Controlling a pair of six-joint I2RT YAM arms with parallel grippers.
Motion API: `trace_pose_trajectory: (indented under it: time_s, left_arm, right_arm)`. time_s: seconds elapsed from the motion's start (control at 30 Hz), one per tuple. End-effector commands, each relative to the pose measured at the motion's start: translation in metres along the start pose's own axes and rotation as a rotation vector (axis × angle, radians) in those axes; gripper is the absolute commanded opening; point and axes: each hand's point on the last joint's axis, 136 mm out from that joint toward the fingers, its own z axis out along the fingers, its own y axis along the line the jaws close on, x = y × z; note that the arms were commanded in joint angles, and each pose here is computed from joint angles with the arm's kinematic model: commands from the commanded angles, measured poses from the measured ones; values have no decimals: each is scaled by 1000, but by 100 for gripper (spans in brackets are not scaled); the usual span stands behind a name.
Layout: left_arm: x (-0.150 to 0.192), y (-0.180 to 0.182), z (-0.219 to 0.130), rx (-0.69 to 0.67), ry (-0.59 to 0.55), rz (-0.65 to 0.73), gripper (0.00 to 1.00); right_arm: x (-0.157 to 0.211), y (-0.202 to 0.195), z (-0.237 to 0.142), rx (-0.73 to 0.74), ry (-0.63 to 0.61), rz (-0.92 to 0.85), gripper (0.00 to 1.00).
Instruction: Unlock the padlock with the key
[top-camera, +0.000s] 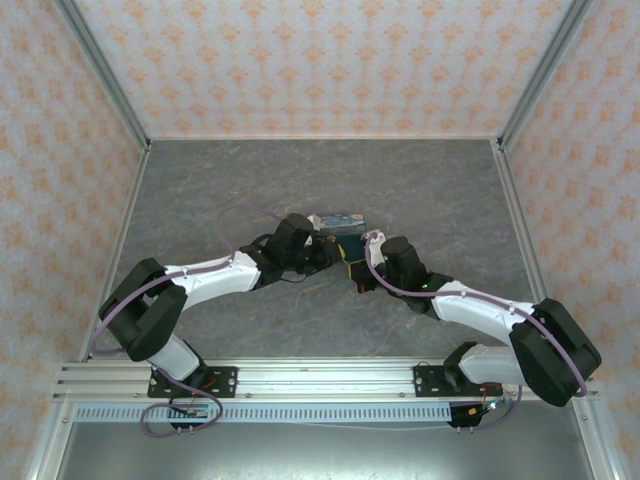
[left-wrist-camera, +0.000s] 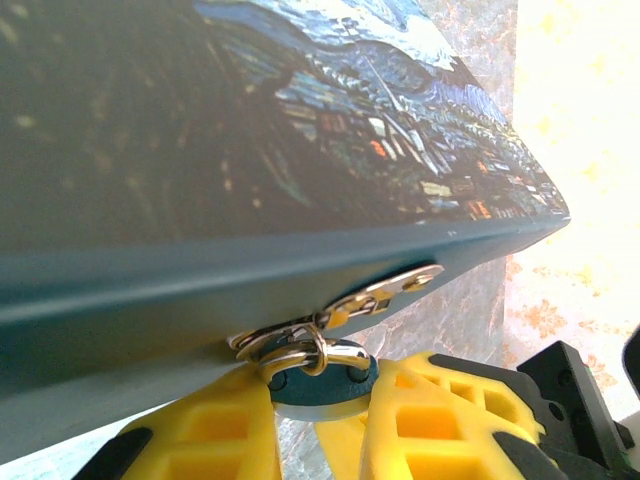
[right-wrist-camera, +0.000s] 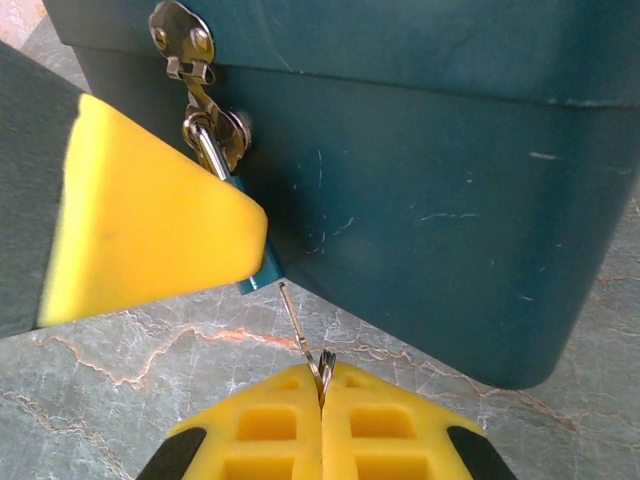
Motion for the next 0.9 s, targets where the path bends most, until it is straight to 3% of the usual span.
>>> trace_pose_trajectory:
  time_s: [0.0,0.87]
  left_arm:
    - [-8,-28,-6,60,-21,48,16]
    - [-9,-18,-3,13,-28,46,15]
  right_arm:
    - [-15,3,1,1,-45,-12,0]
    - [0,2,-5,-9,-18,-16,0]
